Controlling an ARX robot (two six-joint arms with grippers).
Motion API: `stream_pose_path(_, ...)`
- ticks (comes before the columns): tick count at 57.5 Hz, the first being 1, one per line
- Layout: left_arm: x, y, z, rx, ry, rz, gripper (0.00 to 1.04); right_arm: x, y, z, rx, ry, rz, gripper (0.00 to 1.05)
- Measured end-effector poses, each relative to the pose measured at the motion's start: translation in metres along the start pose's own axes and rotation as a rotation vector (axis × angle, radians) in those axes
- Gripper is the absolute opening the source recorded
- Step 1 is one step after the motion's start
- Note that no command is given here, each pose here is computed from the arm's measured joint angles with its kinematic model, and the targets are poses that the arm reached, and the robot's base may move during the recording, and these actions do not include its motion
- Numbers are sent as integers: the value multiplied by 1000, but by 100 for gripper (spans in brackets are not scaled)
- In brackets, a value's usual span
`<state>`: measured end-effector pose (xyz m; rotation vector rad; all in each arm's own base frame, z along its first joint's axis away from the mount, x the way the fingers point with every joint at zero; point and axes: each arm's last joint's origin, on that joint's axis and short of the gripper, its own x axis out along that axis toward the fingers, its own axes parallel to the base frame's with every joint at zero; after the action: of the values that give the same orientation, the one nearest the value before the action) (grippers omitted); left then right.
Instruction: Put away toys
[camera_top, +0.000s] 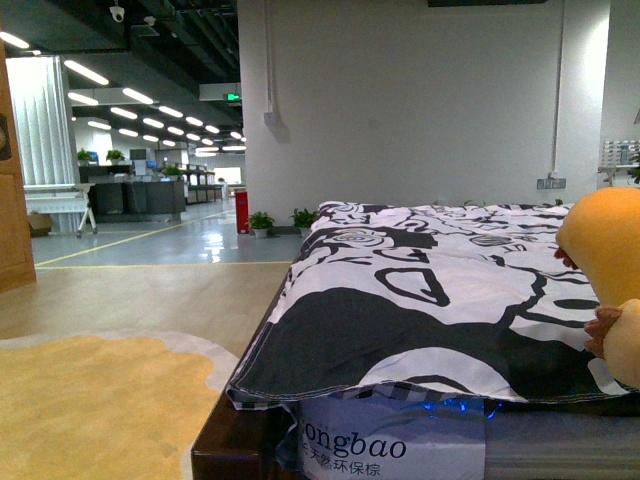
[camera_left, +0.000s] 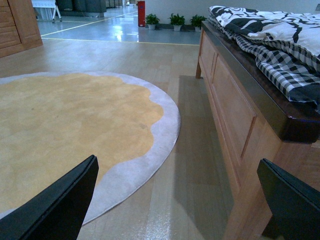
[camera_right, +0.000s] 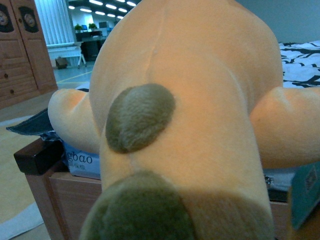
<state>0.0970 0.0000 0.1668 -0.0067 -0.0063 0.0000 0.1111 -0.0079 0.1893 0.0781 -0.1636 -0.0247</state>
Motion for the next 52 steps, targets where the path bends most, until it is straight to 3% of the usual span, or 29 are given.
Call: stream_pose_path(52,0,0,0,0,0,-3,99,0,0,0,0,2,-1,17)
